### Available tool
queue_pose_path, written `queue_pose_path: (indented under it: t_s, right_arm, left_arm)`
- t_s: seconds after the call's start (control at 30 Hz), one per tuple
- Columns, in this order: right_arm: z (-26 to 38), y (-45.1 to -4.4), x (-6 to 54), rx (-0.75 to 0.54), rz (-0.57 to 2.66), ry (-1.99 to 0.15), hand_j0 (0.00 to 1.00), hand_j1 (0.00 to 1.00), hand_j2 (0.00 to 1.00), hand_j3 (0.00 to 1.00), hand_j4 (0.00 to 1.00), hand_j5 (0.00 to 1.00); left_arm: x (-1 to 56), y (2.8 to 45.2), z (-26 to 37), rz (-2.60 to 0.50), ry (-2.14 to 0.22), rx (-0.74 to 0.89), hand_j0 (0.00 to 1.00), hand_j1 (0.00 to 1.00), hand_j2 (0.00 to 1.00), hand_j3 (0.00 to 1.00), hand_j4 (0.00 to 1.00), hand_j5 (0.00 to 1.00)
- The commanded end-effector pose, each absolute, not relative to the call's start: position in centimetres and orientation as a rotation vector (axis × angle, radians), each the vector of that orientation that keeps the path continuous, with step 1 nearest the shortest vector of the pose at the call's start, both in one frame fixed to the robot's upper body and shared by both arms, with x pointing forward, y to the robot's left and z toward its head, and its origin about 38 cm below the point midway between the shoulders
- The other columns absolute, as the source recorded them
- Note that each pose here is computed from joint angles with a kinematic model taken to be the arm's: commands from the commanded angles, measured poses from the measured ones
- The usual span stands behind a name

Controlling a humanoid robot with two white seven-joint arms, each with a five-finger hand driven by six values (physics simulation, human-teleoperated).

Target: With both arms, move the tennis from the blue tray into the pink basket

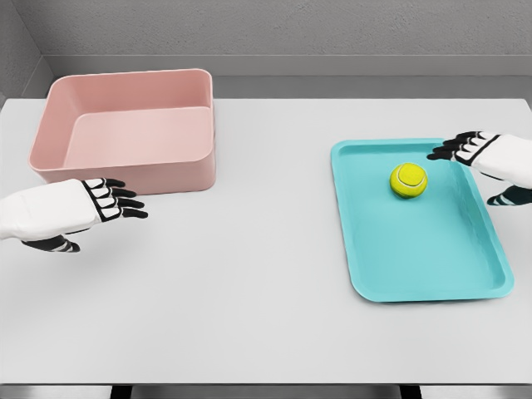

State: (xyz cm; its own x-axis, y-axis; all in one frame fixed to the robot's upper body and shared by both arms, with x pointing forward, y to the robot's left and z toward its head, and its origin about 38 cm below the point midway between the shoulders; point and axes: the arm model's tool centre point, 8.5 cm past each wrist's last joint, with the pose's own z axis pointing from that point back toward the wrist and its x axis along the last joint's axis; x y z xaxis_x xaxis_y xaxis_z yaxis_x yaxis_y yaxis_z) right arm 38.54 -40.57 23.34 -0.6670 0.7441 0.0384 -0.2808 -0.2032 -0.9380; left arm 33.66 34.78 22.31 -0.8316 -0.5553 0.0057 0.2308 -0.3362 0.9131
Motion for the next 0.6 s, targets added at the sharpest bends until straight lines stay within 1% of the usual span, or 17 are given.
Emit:
queue_pose_path:
  t_s: [0.0, 0.07, 0.13, 0.17, 0.2, 0.27, 0.33, 0.4, 0.47, 0.53, 0.57]
  right_arm:
    - [23.4, -40.4, 38.5, -0.565, 1.931, -1.381, 1.00, 1.00, 1.00, 1.00, 1.00, 1.00]
    - [23.5, -40.4, 38.6, -0.569, 1.929, -1.383, 1.00, 1.00, 1.00, 1.00, 1.00, 1.00]
    - [23.0, -39.5, 38.9, -0.559, 1.922, -1.410, 1.00, 1.00, 1.00, 1.00, 1.00, 1.00]
    - [24.0, -39.6, 39.3, -0.585, 1.931, -1.416, 1.00, 1.00, 1.00, 1.00, 1.00, 1.00]
    - [24.4, -39.5, 39.5, -0.584, 1.954, -1.392, 1.00, 1.00, 1.00, 1.00, 1.00, 1.00]
    - [23.8, -37.1, 40.5, -0.512, 2.049, -1.343, 1.00, 1.00, 1.00, 1.00, 1.00, 1.00]
    - [23.9, -34.9, 42.0, -0.495, 2.100, -1.351, 1.00, 1.00, 1.00, 1.00, 1.00, 1.00]
    - [23.5, -34.4, 43.4, -0.485, 2.101, -1.336, 1.00, 1.00, 1.00, 1.00, 1.00, 1.00]
    - [21.7, -33.1, 44.9, -0.434, 2.129, -1.286, 1.00, 1.00, 1.00, 1.00, 1.00, 1.00]
    - [20.8, -33.1, 45.1, -0.418, 2.134, -1.255, 1.00, 1.00, 1.00, 1.00, 1.00, 1.00]
    - [20.0, -32.7, 45.4, -0.384, 2.152, -1.207, 1.00, 1.00, 1.00, 1.00, 1.00, 1.00]
  left_arm:
    - [33.7, 34.8, 22.3, -2.187, -1.424, 0.422, 1.00, 1.00, 1.00, 1.00, 1.00, 1.00]
    - [33.7, 34.8, 22.3, -2.186, -1.423, 0.423, 1.00, 1.00, 1.00, 1.00, 1.00, 1.00]
    - [33.7, 34.9, 22.2, -2.191, -1.418, 0.428, 1.00, 1.00, 1.00, 1.00, 1.00, 1.00]
    - [33.7, 34.9, 22.2, -2.191, -1.418, 0.428, 1.00, 1.00, 1.00, 1.00, 1.00, 1.00]
    - [33.7, 34.9, 22.2, -2.190, -1.416, 0.428, 1.00, 1.00, 1.00, 1.00, 1.00, 1.00]
    - [33.7, 34.9, 22.2, -2.190, -1.416, 0.428, 1.00, 1.00, 1.00, 1.00, 1.00, 1.00]
    - [33.7, 34.9, 22.2, -2.190, -1.416, 0.429, 1.00, 1.00, 1.00, 1.00, 1.00, 1.00]
    - [33.7, 34.9, 22.1, -2.191, -1.415, 0.430, 1.00, 1.00, 1.00, 1.00, 1.00, 1.00]
    - [33.8, 34.8, 22.0, -2.189, -1.420, 0.428, 1.00, 1.00, 1.00, 1.00, 1.00, 1.00]
    - [33.8, 34.8, 22.0, -2.189, -1.420, 0.428, 1.00, 1.00, 1.00, 1.00, 1.00, 1.00]
    - [33.8, 34.8, 22.0, -2.189, -1.418, 0.429, 1.00, 1.00, 1.00, 1.00, 1.00, 1.00]
